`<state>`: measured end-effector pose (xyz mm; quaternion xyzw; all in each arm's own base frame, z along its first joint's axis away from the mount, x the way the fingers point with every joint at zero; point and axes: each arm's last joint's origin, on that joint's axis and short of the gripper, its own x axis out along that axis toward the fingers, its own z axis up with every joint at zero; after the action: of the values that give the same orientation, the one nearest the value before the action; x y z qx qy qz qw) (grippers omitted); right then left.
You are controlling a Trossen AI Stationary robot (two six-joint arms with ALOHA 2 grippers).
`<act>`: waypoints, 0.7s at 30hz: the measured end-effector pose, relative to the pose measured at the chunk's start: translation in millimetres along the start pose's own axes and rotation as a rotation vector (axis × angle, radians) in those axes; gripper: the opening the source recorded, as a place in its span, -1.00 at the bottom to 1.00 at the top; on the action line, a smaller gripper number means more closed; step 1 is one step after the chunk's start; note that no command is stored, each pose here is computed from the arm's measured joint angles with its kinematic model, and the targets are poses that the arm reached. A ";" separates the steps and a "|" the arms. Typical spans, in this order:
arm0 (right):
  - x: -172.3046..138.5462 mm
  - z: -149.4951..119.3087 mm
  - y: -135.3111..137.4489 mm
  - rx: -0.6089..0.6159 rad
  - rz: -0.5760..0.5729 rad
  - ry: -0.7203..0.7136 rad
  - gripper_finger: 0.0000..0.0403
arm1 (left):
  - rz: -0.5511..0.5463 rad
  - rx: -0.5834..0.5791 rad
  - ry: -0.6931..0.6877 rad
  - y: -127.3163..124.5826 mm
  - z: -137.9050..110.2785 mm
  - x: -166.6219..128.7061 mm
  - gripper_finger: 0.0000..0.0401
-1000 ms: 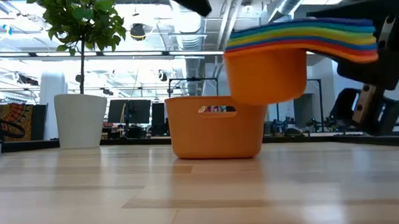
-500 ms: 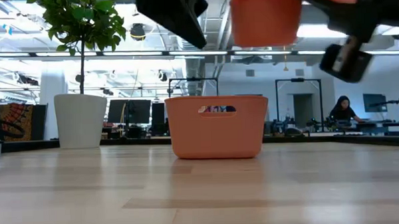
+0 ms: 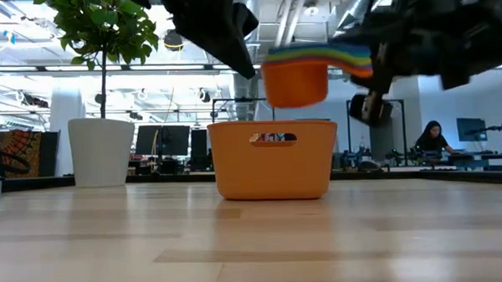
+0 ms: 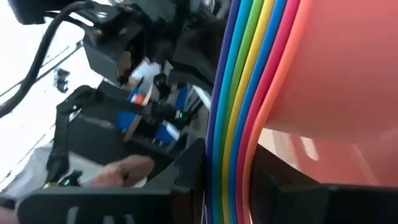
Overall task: Nest measuring cups in basket
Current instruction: Put the stacked measuring cups into the orange bin
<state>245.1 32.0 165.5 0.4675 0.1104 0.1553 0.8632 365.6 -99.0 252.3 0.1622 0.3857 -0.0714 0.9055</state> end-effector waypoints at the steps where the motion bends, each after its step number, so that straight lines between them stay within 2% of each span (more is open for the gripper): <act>1: -2.2 5.8 -5.8 0.016 0.009 0.027 -0.49 | 0.001 -0.001 0.011 1.1 -1.2 0.2 -1.00; 7: -11.9 36.1 -38.9 0.117 -0.001 0.141 -0.49 | 0.019 -0.021 0.039 13.1 -5.3 2.2 -1.00; 11: -6.2 50.7 -51.0 0.135 0.031 0.196 -0.49 | 0.023 -0.036 0.045 21.2 -7.3 3.5 -1.00; 15: 3.0 54.5 -62.3 0.157 0.064 0.279 -0.49 | 0.001 -0.052 0.048 27.3 -9.0 4.5 -1.00; 21: 7.9 53.3 -87.5 0.216 0.036 0.327 -0.49 | 0.003 -0.058 0.051 31.8 -10.2 5.1 -1.00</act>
<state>284.8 -51.3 120.2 0.5279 0.2566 0.2318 0.7757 370.3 -65.7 249.6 0.1382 0.4103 -0.0547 0.8997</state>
